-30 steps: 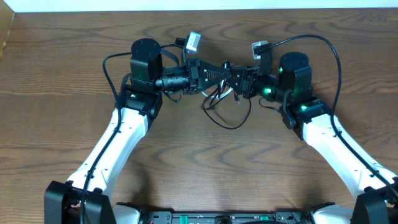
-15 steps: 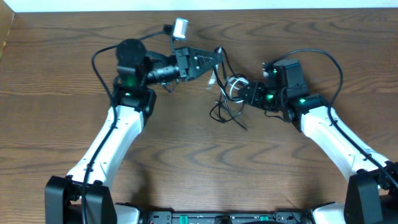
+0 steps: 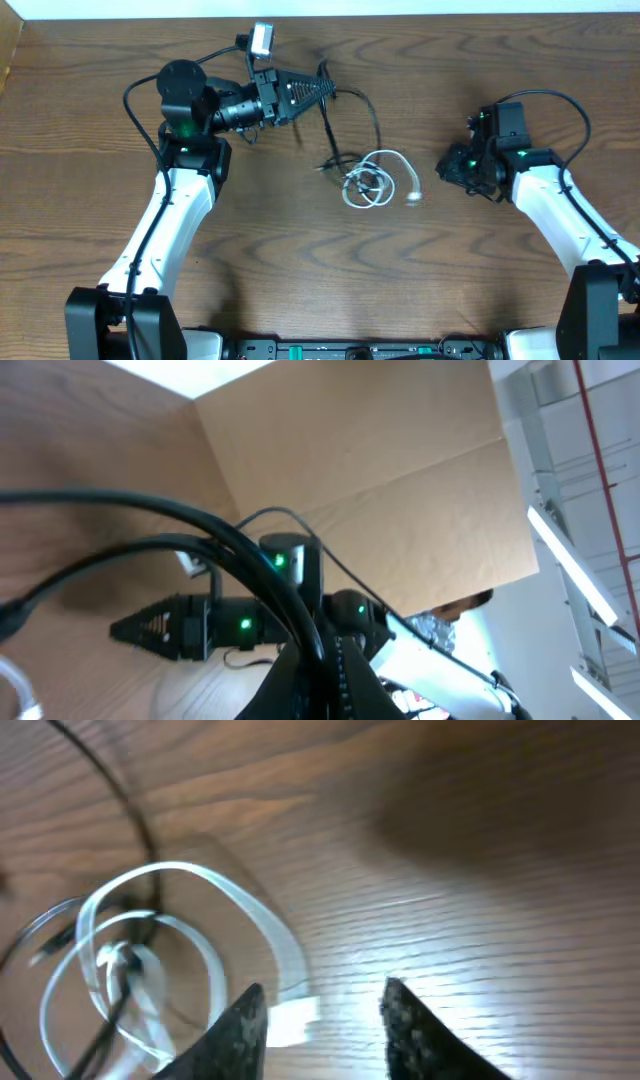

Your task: Untangle cables

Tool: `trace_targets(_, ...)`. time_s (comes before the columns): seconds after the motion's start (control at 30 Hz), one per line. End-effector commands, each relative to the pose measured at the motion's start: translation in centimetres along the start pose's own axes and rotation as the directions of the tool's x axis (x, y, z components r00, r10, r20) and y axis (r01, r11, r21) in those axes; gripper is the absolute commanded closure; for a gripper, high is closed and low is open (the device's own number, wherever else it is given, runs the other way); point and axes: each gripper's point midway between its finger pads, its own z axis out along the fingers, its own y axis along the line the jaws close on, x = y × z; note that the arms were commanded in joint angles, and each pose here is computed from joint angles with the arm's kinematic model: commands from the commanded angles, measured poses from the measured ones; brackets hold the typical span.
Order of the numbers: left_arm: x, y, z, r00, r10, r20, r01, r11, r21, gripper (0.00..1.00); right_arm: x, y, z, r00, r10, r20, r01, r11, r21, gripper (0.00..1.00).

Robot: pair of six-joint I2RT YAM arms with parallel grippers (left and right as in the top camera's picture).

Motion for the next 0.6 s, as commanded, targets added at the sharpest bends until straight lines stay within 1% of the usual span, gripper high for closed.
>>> trace_targets(0.0, 0.7, -0.1, -0.2, 0.994, 0.109, -0.033, -0.109, 0.994, -0.021, 0.93, 0.0, 0.1, 0.1, 0.994, -0.108, -0.004, 0.108, 0.994, -0.026, 0.68)
trace_targets(0.07, 1.4, 2.0, -0.4, 0.996, 0.08, -0.044, -0.083, 0.993, -0.081, 0.93, 0.3, 2.8, -0.6, 0.973, -0.23, 0.01, 0.228, 0.958, -0.172, 0.65)
trace_targets(0.1, 1.8, 3.7, -0.6, 0.998, 0.054, -0.04, -0.059, 0.988, -0.139, 0.93, 0.4, 4.0, -1.1, 0.964, -0.264, 0.024, 0.262, 0.935, -0.239, 0.62)
trace_targets(0.13, 2.0, 4.6, -0.7, 0.998, 0.043, -0.036, -0.048, 0.984, -0.172, 0.93, 0.5, 5.1, -1.4, 0.961, -0.275, 0.032, 0.272, 0.917, -0.291, 0.6)
trace_targets(0.2, 2.4, 6.5, -1.1, 1.0, 0.018, -0.021, -0.023, 0.968, -0.252, 0.92, 0.9, 6.4, -1.5, 0.958, -0.286, 0.032, 0.28, 0.898, -0.34, 0.57)
trace_targets(0.3, 2.0, 8.3, -1.7, 1.0, 0.005, 0.023, 0.003, 0.941, -0.339, 0.93, 2.0, 7.9, -1.0, 0.947, -0.32, 0.023, 0.308, 0.888, -0.342, 0.53)
trace_targets(0.37, 1.4, 9.0, -2.1, 0.998, 0.009, 0.06, 0.015, 0.925, -0.379, 0.92, 2.8, 8.5, 0.1, 0.961, -0.277, -0.007, 0.263, 0.919, -0.292, 0.53)
trace_targets(0.43, 1.0, 10.3, -2.9, 0.994, -0.014, 0.11, 0.062, 0.893, -0.447, 0.92, 3.6, 9.0, 1.0, 0.969, -0.246, -0.035, 0.227, 0.934, -0.274, 0.54)
trace_targets(0.53, 2.0, 14.2, -5.4, 0.975, -0.091, 0.201, 0.198, 0.761, -0.617, 0.93, 4.5, 10.1, 2.9, 0.977, -0.203, -0.071, 0.176, 0.944, -0.279, 0.56)
trace_targets(0.57, 3.2, 16.7, -7.7, 0.958, -0.125, 0.259, 0.278, 0.63, -0.725, 0.93, 4.7, 10.5, 3.6, 0.978, -0.198, -0.073, 0.17, 0.943, -0.285, 0.57)
